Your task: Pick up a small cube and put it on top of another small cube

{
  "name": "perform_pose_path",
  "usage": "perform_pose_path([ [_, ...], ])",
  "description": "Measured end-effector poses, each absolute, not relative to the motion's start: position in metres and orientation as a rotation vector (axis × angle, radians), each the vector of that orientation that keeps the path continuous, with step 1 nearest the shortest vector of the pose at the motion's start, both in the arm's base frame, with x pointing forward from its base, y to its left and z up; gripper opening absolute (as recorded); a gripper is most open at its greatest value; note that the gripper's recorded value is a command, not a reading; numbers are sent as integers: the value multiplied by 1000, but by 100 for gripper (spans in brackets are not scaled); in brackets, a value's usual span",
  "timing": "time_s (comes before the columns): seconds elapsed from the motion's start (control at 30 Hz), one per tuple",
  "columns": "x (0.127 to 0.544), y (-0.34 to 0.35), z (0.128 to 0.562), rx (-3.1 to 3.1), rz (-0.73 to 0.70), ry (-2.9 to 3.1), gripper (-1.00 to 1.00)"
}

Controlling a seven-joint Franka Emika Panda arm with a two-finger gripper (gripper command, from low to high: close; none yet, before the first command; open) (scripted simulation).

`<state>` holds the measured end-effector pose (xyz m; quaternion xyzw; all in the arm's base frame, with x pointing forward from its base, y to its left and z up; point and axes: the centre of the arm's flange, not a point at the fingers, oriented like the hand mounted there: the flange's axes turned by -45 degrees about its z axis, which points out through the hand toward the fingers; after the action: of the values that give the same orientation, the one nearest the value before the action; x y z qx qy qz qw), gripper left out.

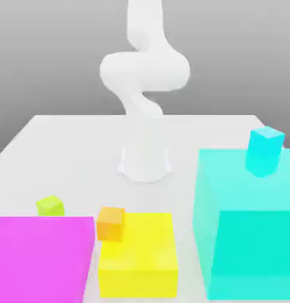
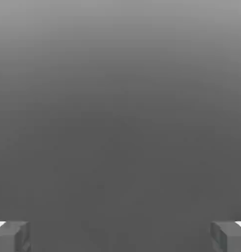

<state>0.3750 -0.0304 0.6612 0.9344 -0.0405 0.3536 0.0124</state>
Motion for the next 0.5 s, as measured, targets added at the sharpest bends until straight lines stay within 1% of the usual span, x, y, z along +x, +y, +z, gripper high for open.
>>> perform_pose_path([
  [0.1,401,-78,587,2927,928,-277,0],
  [0.23,406,-143,487,2939,704,-475,0],
  [0.37,378,-201,387,2942,481,-682,0],
  [0.5,324,-240,294,2937,265,-892,0],
])
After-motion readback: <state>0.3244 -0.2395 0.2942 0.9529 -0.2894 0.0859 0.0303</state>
